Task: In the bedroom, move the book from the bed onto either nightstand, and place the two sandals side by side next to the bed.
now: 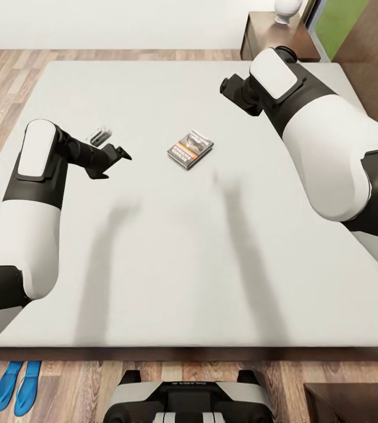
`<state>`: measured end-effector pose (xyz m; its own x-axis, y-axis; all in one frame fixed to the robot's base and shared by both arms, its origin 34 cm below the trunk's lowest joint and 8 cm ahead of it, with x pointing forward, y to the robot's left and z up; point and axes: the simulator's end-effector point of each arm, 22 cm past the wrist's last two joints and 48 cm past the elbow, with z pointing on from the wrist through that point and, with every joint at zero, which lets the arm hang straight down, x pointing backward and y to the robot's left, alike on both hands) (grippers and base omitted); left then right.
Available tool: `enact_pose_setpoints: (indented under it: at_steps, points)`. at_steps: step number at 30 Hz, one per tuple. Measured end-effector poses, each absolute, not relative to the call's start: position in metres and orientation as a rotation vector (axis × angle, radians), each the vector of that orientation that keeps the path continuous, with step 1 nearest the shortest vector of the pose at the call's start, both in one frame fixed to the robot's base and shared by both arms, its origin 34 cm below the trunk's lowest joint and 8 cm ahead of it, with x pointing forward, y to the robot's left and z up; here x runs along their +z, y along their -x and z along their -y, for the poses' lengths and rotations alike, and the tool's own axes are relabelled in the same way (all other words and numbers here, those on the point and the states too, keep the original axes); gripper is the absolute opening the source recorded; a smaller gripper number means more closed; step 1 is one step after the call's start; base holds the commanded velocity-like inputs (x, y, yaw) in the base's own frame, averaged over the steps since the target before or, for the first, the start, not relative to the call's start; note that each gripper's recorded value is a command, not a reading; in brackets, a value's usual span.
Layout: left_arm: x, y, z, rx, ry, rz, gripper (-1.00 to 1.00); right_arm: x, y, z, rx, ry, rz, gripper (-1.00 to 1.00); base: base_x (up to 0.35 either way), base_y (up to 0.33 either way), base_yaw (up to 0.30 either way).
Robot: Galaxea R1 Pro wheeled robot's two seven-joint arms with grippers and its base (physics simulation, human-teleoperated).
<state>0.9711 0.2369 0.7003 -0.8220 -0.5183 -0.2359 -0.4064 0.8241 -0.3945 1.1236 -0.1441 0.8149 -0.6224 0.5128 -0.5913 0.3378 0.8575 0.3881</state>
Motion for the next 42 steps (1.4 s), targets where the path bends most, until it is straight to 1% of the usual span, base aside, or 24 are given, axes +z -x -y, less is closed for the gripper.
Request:
enact_pose_setpoints:
  at_steps: [7,20,31,42]
  points:
    - [0.692,-0.97,-0.242,-0.458,0.705,-2.678,1.0,0.804,-1.123,0.143,0.314,-0.614,-2.307,1.0,0.0,0.152,0.0]
    - [0.675,-0.966,-0.245,-0.45,0.718,-2.696,1.0,0.784,-1.123,0.142,0.312,-0.618,-2.325,1.0,0.0,0.036,0.0]
    - [0.661,-0.963,-0.245,-0.445,0.725,-2.712,1.0,0.767,-1.121,0.142,0.309,-0.623,-2.342,1.0,0.0,0.205,0.0]
    - [0.646,-0.96,-0.245,-0.441,0.731,-2.728,1.0,0.751,-1.12,0.142,0.305,-0.628,-2.359,1.0,0.0,0.046,0.0]
